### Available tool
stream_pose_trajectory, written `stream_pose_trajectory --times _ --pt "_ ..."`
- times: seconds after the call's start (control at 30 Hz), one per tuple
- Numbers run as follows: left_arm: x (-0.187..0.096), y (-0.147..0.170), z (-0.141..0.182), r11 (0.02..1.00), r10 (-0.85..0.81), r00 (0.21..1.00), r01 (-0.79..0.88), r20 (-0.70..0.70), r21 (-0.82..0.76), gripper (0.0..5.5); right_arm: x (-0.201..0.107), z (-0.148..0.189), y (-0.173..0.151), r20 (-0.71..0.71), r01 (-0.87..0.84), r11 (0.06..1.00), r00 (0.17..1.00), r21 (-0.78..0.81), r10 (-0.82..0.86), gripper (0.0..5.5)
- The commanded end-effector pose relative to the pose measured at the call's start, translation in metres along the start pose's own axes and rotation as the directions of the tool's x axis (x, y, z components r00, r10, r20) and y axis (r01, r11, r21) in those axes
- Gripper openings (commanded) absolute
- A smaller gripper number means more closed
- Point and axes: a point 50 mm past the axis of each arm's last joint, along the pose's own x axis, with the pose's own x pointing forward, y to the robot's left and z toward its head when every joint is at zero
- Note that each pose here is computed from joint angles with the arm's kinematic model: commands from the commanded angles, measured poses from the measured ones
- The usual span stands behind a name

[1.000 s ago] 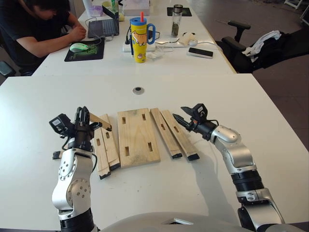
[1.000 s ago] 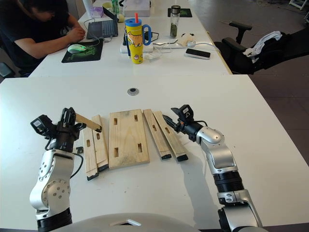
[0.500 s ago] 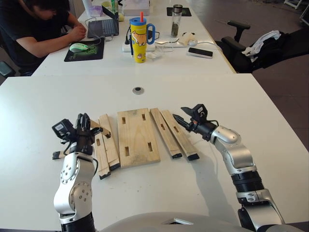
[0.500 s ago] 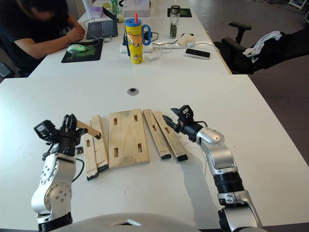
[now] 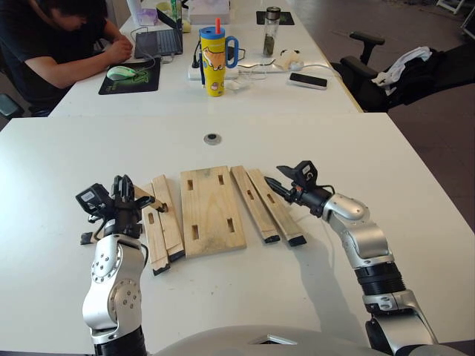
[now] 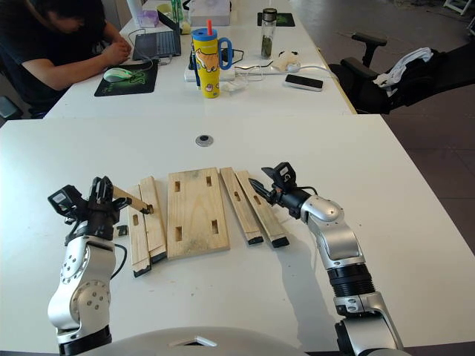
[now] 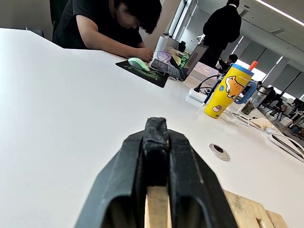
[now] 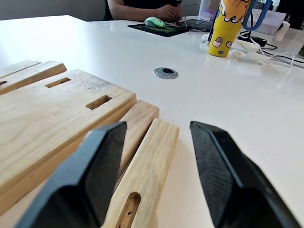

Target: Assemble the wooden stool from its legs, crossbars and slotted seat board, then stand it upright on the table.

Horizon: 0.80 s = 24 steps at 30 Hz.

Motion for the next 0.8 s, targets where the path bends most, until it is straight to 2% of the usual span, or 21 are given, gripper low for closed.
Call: stream_pose_trajectory --times 0.03,0.2,0.8 --pt "0.001 -0.004 -0.001 1.0 -0.004 1.0 0.004 0.002 -0.021 0.4 0.002 0.002 0.002 -0.004 -0.022 1.0 1.0 -0.01 0.022 2.48" --pt "0.001 -0.008 -0.002 0.998 -0.012 1.0 0.012 -0.001 -0.059 0.4 0.003 0.001 0.003 -0.008 -0.023 1.0 1.0 -0.009 0.023 2.48" --pt "0.001 0.0 -0.015 0.998 0.055 0.997 -0.054 -0.05 0.02 0.4 0.007 0.003 0.007 -0.005 -0.049 0.999 0.999 -0.019 0.049 2.48"
